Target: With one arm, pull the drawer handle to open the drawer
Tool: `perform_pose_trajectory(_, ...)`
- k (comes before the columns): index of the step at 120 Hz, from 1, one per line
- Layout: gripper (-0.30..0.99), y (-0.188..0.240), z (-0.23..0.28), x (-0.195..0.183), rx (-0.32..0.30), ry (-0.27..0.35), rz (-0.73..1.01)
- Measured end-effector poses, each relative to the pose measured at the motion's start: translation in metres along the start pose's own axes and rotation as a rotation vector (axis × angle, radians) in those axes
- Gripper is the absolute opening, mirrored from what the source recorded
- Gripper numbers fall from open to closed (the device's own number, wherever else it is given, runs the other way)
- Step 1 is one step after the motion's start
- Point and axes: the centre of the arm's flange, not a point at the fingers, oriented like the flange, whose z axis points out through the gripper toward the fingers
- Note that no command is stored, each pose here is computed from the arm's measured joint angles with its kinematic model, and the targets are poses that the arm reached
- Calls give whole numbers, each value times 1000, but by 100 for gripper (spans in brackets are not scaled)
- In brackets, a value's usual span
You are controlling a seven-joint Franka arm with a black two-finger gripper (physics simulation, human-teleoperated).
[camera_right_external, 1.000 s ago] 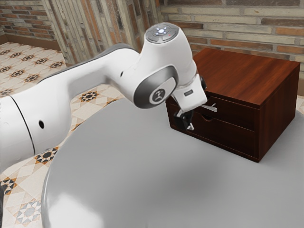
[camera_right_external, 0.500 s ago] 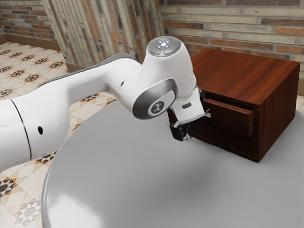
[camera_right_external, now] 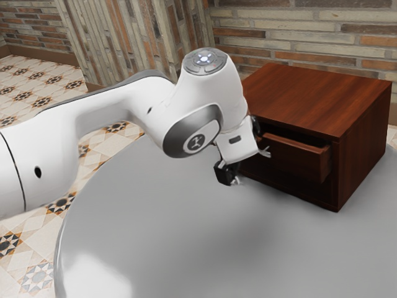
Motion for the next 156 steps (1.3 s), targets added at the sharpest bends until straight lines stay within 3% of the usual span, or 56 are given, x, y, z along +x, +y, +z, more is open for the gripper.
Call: perform_pose_trajectory(156,69,81,-20,-25,-35,-47,6)
